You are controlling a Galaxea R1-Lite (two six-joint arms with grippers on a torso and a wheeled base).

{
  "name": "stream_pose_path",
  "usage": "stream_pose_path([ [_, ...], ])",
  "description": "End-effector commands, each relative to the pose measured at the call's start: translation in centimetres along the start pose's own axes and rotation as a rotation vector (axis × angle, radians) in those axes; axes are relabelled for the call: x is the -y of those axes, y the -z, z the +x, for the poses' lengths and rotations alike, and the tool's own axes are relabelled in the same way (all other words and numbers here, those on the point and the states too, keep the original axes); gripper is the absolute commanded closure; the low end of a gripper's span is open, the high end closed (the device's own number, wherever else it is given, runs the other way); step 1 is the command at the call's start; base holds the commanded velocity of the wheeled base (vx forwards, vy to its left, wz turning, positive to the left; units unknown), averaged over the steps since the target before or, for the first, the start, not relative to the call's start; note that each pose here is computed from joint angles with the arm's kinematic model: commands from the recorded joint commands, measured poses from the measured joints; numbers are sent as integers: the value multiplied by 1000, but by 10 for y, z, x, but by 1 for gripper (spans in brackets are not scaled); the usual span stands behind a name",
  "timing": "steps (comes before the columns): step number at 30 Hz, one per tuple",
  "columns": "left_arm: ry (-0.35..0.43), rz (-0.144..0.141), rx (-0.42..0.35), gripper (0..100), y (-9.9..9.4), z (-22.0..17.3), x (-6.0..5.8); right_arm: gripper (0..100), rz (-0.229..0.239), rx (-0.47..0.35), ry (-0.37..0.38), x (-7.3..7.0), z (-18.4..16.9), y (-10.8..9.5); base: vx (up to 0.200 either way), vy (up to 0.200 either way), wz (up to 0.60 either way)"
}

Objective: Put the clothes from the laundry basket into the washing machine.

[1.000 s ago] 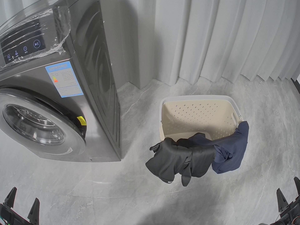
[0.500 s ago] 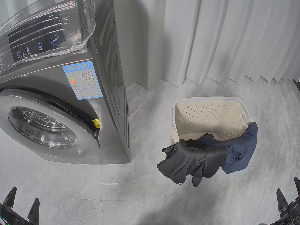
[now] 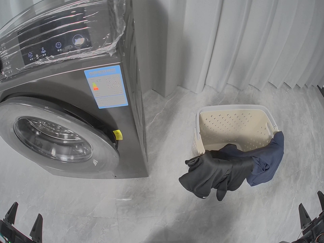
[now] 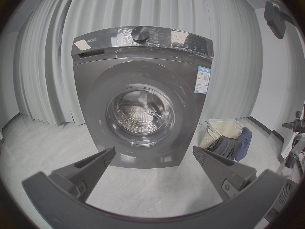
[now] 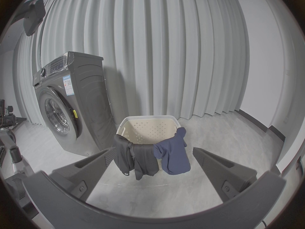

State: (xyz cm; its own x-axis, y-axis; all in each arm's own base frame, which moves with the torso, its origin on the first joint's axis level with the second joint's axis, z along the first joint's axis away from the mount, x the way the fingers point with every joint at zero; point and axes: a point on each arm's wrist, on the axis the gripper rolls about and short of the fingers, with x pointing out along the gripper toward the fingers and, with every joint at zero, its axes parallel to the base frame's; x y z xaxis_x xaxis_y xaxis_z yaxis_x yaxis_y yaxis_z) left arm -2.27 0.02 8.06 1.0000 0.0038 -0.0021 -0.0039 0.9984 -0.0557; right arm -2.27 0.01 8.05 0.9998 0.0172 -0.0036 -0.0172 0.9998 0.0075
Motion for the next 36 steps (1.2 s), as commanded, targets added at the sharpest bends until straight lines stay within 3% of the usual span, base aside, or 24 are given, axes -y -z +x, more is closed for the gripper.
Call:
stream_pose_path([
  [1, -1, -1, -5, 0, 5, 0, 0, 0, -3, -1, 2, 0, 0, 5, 0, 200, 0],
  [11, -3, -1, -5, 0, 5, 0, 0, 0, -3, -1, -3, 0, 0, 5, 0, 200, 0],
  [26, -1, -1, -5, 0, 5, 0, 0, 0, -1, 1, -1, 0, 0, 5, 0, 0, 240],
  [36, -1, -1, -5, 0, 5, 0, 0, 0, -1, 1, -1, 0, 0, 5, 0, 200, 0],
])
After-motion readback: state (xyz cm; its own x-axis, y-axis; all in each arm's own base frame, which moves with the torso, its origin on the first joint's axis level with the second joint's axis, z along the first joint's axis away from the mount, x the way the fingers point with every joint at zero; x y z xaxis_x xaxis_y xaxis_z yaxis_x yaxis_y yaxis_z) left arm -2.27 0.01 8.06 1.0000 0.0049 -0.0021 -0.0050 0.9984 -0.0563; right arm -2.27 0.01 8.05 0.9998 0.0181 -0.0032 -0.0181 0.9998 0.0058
